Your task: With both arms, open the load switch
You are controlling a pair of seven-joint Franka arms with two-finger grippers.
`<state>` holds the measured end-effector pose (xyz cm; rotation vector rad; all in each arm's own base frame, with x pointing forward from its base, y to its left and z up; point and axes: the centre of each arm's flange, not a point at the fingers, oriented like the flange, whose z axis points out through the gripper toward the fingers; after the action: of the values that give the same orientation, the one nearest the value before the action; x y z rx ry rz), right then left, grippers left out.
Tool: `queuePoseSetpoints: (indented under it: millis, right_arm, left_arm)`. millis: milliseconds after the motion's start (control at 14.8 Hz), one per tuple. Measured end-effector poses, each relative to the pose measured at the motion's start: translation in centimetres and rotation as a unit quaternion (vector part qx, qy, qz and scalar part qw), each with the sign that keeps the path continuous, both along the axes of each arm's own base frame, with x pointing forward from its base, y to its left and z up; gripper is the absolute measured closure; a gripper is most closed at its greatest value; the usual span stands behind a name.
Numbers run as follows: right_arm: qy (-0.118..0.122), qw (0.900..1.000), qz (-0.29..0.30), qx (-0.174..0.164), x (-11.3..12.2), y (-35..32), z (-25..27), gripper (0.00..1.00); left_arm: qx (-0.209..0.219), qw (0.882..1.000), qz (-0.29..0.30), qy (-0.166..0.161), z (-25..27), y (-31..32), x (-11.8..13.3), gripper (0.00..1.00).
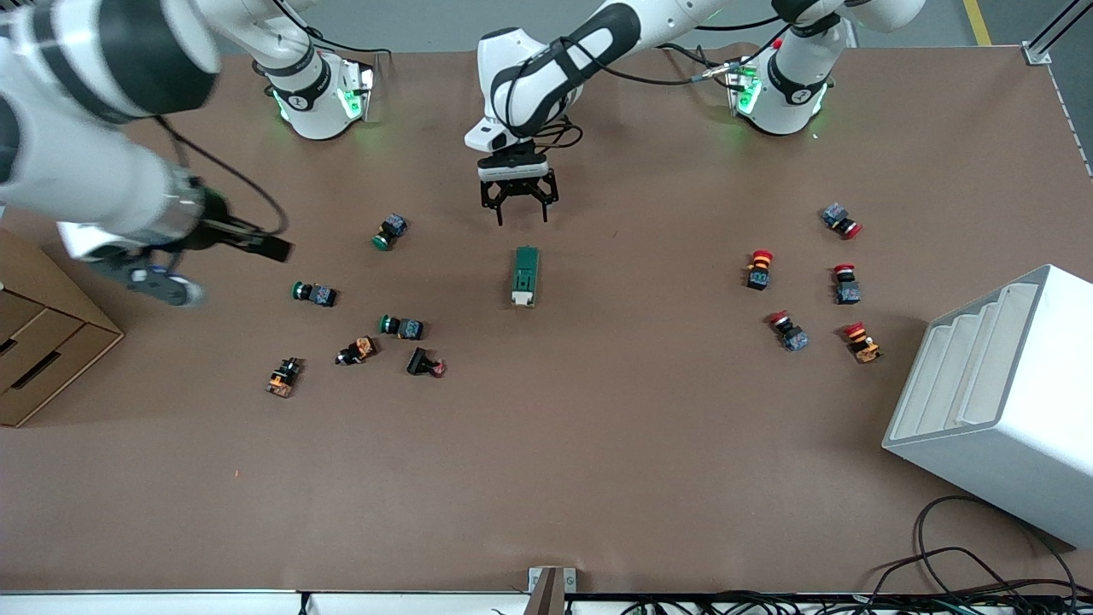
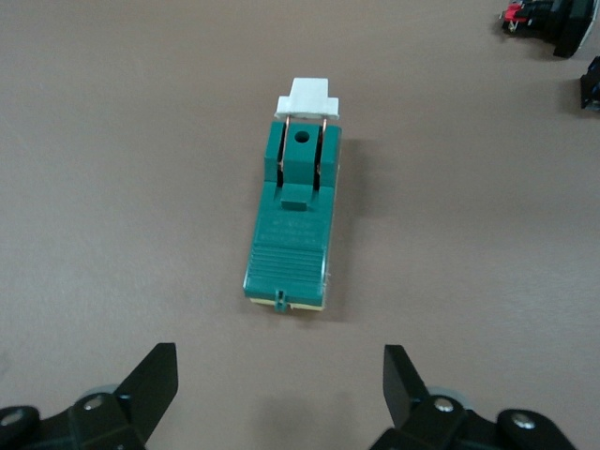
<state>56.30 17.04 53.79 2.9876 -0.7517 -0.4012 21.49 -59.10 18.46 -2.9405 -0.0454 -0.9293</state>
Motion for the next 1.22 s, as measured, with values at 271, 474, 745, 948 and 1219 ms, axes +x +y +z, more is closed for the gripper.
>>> queuePoseSetpoints:
  millis: [271, 474, 745, 948, 1219]
  right_arm:
    - [0.020, 0.994, -0.101, -0.047, -0.8, 10.1, -6.7, 0.00]
    - [0.018, 0.981, -0.179, -0.070, -1.3, 16.7, -12.7, 0.00]
    - [0.022, 0.964, -0.245, -0.106, -1.7, 22.5, -19.2, 0.00]
    - [0.014, 0.948, -0.294, -0.118, -2.0, 26.5, -24.3, 0.00]
    - [0.017, 0.935, -0.327, -0.135, -2.3, 27.9, -29.0, 0.00]
  left_arm:
    - [-0.026, 0.997, -0.006, -0.071, -2.6, 0.5, -1.6, 0.04]
    - [-0.019, 0.994, -0.018, -0.107, -4.3, 1.2, -1.4, 0.03]
    - [-0.030, 0.989, -0.030, -0.141, -5.1, 1.5, -0.3, 0.04]
    - [-0.030, 0.986, -0.035, -0.162, -6.2, 1.9, -0.2, 0.04]
    - [-0.022, 0.982, -0.046, -0.181, -7.6, 2.3, 0.0, 0.04]
